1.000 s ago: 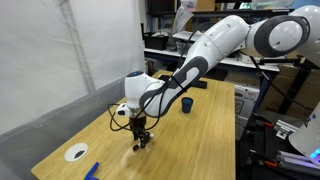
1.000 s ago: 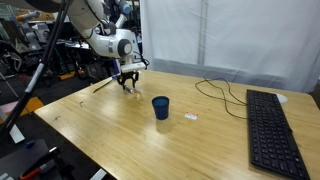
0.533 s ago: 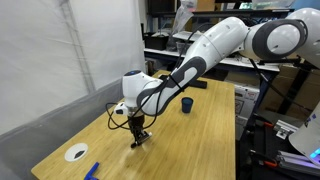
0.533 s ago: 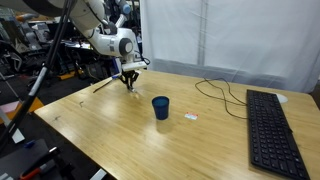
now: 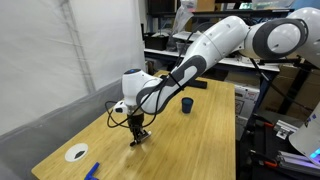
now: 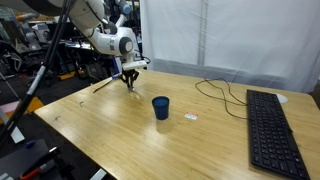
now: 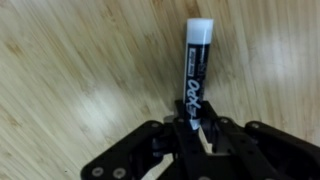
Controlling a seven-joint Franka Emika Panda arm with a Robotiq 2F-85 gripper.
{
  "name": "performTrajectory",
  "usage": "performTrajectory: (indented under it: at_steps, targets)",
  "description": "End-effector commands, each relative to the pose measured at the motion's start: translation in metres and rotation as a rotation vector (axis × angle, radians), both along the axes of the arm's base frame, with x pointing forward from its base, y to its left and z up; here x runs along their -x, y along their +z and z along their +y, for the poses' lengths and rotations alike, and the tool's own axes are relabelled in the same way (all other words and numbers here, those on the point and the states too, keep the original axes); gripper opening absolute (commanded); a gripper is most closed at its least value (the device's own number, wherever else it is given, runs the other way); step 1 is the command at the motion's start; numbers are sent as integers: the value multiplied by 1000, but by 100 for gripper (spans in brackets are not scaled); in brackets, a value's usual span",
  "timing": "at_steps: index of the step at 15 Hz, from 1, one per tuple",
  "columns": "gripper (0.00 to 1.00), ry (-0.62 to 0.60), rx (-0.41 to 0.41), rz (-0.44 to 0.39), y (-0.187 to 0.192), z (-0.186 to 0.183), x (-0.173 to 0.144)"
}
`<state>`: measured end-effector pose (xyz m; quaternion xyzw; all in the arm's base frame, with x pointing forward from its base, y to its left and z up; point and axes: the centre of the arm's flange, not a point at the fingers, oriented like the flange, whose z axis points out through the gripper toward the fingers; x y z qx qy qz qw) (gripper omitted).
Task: Put the marker in the cup
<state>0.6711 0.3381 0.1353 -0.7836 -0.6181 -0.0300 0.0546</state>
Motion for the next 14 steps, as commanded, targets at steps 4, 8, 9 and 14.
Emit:
performTrajectory:
  at_steps: [4, 8, 9, 14]
  targets:
    - [5, -55, -39, -59, 53, -39, 13]
    - [5, -108, -127, -143, 73, -74, 32]
    - [5, -127, -146, -165, 77, -82, 40]
    - [5, -193, -206, -226, 89, -121, 79]
